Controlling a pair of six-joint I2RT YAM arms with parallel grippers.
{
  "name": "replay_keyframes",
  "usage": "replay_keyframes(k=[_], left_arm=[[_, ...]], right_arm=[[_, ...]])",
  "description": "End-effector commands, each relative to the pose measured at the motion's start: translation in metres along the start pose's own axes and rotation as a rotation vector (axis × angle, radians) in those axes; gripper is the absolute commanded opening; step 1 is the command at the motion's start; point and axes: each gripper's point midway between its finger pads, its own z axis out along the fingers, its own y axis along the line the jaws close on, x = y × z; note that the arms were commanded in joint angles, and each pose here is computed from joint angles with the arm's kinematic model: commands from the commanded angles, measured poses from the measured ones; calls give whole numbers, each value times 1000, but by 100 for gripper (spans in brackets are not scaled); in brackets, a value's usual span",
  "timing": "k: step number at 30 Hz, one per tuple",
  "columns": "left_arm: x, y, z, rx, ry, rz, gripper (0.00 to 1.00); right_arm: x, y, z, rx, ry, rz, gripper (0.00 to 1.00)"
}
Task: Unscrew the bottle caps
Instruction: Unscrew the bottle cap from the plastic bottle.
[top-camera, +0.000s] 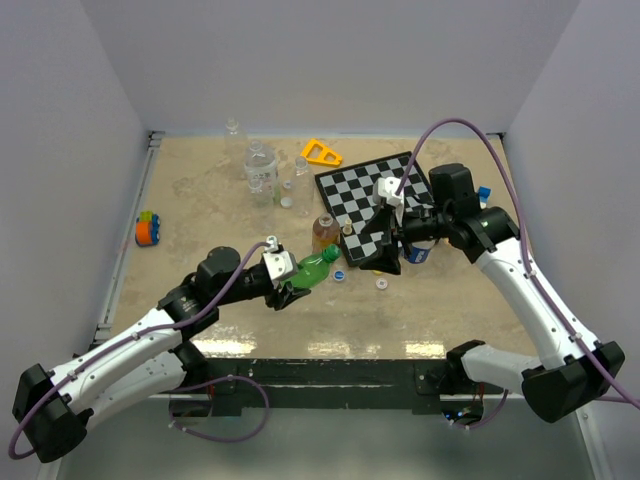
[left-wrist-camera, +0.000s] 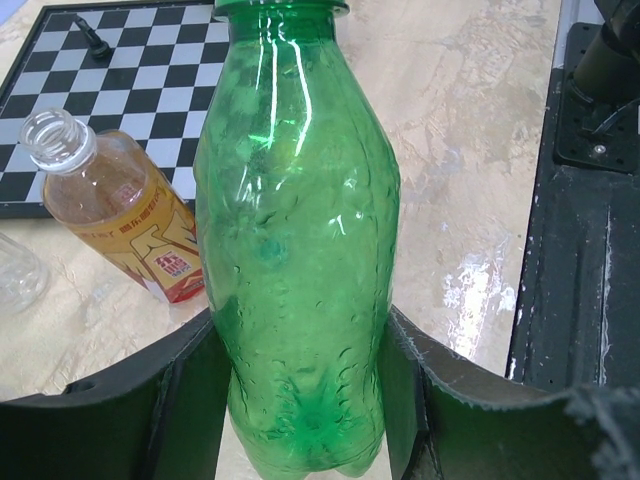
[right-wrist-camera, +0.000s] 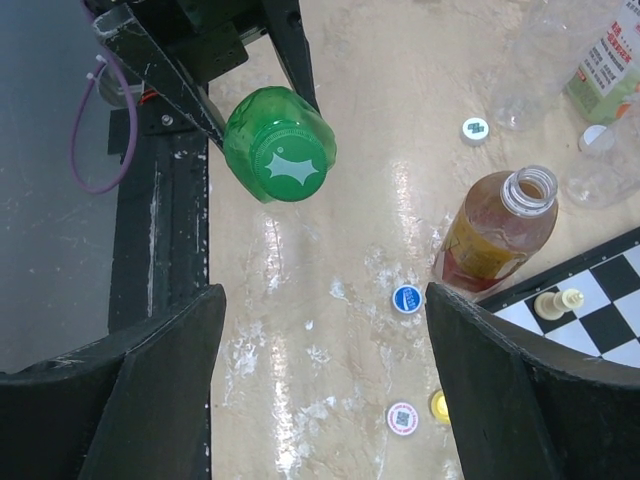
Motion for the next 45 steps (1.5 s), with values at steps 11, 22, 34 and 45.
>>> replay_keyframes(k=[11, 22, 34, 45], left_arm=[[-6, 2, 2, -13, -43, 4, 0], [-4, 2, 2, -13, -40, 1, 0], [-3, 2, 4, -11, -37, 2, 0], [-2, 2, 4, -11, -37, 0, 0]], right_arm=[[-4, 0, -3, 8, 7, 20, 84], [-8, -2, -3, 20, 7, 56, 83], [-8, -10, 1, 17, 23, 75, 82], [-5, -9, 3, 2, 26, 89, 82]])
